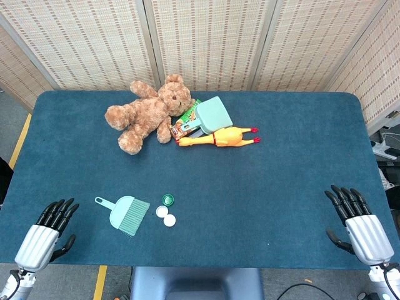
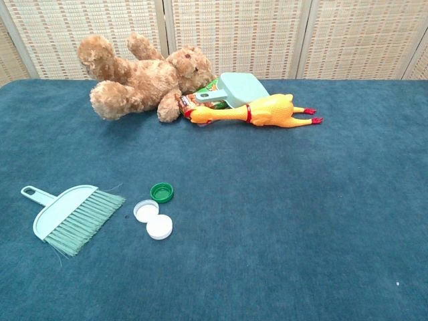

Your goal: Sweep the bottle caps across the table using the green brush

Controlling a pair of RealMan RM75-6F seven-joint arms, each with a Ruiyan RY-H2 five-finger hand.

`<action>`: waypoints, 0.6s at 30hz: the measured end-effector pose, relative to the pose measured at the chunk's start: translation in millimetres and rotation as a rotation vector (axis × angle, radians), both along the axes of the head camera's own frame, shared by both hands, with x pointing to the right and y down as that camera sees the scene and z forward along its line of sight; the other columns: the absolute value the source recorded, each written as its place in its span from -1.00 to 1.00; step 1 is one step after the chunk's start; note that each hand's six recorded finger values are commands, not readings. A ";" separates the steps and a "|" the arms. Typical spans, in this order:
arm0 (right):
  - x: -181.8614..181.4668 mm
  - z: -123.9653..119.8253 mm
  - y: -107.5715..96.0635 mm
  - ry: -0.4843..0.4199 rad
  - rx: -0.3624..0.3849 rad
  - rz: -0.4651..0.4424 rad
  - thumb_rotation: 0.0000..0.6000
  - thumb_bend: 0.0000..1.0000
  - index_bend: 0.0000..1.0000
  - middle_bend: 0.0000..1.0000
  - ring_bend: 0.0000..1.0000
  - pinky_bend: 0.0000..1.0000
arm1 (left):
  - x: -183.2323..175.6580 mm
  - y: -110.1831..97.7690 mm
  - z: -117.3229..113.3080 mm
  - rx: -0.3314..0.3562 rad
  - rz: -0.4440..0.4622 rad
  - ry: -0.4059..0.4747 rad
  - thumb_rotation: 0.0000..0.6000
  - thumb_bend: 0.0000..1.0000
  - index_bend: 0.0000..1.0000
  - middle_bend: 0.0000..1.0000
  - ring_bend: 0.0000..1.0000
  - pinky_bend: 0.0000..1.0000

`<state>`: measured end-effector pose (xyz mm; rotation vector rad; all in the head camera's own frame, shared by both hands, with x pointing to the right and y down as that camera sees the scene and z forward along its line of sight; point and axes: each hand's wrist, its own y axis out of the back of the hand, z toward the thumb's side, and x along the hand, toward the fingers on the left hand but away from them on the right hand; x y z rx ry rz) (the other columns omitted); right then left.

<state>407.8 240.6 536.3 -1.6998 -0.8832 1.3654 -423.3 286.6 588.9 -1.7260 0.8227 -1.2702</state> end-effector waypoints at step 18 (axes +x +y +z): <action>-1.7 1.0 1.5 0.000 -0.008 -0.007 1.00 -0.60 -1.00 -1.00 -1.00 -1.00 | 32.4 9.0 17.5 -0.048 0.102 0.114 1.00 -0.17 -0.82 -0.54 -0.50 -0.02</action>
